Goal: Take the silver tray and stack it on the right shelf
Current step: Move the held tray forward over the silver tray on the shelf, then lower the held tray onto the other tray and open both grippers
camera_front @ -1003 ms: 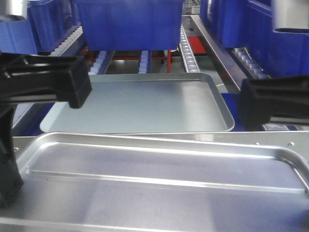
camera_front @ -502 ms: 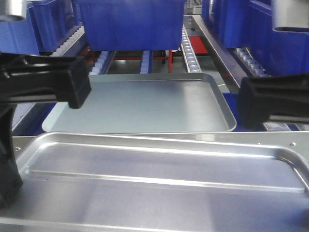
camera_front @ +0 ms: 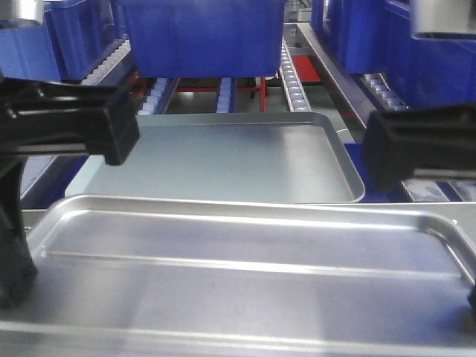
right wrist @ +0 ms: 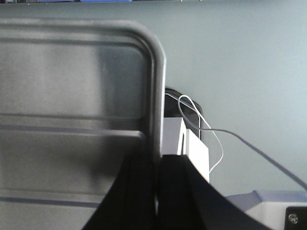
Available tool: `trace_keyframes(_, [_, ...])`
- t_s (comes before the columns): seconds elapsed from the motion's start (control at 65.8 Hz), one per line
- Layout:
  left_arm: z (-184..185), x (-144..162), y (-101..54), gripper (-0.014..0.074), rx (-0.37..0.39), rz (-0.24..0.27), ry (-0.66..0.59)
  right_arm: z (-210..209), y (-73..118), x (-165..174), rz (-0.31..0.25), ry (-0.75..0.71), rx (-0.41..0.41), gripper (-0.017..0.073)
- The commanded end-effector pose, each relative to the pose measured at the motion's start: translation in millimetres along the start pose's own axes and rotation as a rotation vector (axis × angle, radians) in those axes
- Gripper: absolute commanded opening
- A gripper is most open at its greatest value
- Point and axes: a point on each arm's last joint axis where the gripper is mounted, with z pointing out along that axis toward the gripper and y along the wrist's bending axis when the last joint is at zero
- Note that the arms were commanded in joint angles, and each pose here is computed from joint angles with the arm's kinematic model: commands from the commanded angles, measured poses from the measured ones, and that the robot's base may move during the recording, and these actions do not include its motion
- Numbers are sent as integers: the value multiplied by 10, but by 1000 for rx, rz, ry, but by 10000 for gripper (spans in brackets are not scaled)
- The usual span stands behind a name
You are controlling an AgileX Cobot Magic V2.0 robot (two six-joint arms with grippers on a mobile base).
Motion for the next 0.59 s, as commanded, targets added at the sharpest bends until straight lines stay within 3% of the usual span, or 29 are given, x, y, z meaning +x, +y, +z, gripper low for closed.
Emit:
trace_keyframes(0.0, [-140,-47,198,-94,-166,70,-38,-143,-94,-139,-96,-81,75,78])
trace_keyframes(0.167, [-169,-334,218,-94,-42,60,-142,-288,-10,-496,-73,-212,-67,78])
trace_keyframes(0.258, [-195,-545,334,-94,-7,-4,-211,-278,-19,-716,-37,-251,-72,78])
trace_keyframes(0.41, [-237,-898,459,-94,46,68,-370,-194,30,-1134,-64,-327,-83,78])
trace_keyframes(0.578, [-148,-1292,594,-93,38,25,-411,-45,123,-1612,-35,-369,-75,78])
